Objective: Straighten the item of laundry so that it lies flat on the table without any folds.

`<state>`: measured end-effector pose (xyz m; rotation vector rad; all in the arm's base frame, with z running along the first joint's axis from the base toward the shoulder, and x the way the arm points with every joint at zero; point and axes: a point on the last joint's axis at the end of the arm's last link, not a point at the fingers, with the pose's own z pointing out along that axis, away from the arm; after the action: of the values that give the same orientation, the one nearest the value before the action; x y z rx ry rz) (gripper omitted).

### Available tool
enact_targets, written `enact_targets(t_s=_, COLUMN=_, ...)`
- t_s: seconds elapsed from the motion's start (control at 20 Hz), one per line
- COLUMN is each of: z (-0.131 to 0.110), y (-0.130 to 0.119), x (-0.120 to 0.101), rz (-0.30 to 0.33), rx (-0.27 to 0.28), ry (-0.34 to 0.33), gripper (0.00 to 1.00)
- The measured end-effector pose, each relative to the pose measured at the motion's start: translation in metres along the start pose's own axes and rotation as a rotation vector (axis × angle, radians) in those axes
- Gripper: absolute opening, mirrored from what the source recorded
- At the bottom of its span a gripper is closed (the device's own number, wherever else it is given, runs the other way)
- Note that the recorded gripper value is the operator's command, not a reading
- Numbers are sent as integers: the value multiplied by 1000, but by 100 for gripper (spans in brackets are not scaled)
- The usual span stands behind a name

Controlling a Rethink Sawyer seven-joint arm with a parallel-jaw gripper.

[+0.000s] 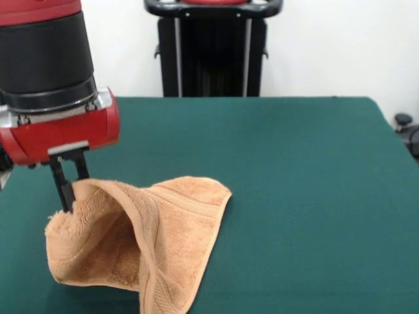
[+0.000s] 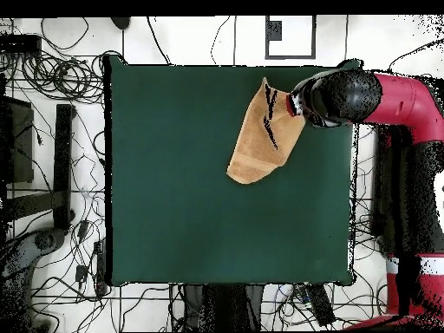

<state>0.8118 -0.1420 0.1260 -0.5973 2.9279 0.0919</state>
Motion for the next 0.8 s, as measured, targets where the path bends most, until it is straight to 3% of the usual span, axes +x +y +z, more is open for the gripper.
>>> enact_targets(t_s=0.35, z=-3, y=0, x=-2, rz=-21, rx=-1, ry=7, gripper=0)
enact_targets(t_s=0.8, z=-88, y=34, x=42, rz=-106, rx=67, ry=37, gripper=0)
